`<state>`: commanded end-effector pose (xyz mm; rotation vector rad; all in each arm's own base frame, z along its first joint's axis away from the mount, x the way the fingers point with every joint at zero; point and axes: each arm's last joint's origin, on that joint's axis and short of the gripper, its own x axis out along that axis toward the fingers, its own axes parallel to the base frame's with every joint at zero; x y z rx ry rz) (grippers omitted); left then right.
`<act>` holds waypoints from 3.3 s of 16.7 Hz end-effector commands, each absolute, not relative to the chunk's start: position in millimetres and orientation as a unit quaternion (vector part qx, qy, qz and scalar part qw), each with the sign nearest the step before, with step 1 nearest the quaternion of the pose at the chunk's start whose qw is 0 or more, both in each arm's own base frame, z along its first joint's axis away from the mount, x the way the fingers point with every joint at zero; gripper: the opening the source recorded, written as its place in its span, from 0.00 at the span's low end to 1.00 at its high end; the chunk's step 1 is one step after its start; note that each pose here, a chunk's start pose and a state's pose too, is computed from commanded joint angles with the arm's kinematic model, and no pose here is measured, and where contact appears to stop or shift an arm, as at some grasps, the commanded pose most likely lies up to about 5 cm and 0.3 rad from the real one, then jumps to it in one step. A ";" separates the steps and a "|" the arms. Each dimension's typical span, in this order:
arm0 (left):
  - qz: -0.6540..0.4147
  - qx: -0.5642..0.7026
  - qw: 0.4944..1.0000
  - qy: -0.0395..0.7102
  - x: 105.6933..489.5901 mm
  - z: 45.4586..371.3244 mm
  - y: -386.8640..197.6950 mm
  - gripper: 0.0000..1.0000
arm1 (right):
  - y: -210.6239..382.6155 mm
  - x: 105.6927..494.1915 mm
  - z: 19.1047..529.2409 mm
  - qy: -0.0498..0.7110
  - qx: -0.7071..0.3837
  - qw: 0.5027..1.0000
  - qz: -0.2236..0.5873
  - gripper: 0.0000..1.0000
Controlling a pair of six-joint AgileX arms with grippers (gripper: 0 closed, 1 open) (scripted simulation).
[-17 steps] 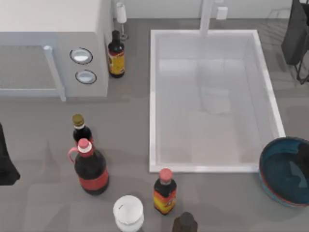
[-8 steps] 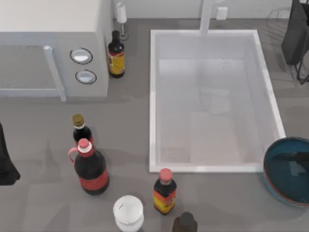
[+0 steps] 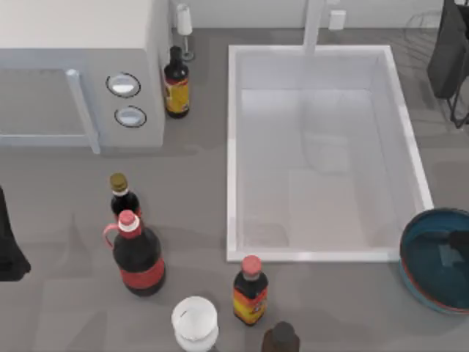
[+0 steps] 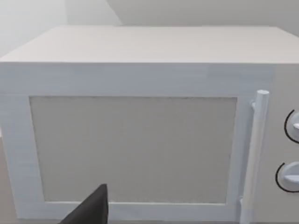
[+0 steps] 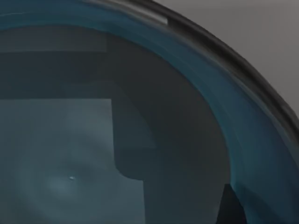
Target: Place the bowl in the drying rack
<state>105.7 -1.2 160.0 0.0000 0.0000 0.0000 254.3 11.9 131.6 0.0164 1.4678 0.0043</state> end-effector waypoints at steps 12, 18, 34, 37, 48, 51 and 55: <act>0.000 0.000 1.000 0.000 105.7 160.0 -1.2 1.00 | 12.6 273.3 270.6 0.688 0.007 0.725 0.001 0.00; 0.000 0.000 1.000 0.000 105.7 160.0 -1.2 1.00 | 11.9 254.3 331.6 0.670 0.007 0.743 0.002 0.00; 0.000 0.000 1.000 0.000 105.7 160.0 -1.2 1.00 | -58.1 250.8 359.1 0.382 0.121 0.916 0.002 0.00; 0.000 0.000 1.000 0.000 105.7 160.0 -1.2 1.00 | -83.9 237.7 376.1 0.242 0.110 0.964 0.000 0.00; 0.000 0.000 1.000 0.000 105.7 160.0 -1.2 1.00 | -105.7 178.7 419.0 0.000 0.000 1.000 -0.005 0.00; 0.000 0.000 1.000 0.000 105.7 160.0 -1.2 1.00 | -105.6 180.2 419.3 0.001 0.001 1.000 -0.004 0.00; 0.000 0.000 1.000 0.000 105.7 160.0 -1.2 1.00 | -119.0 211.8 406.5 0.002 0.001 1.000 -0.003 0.00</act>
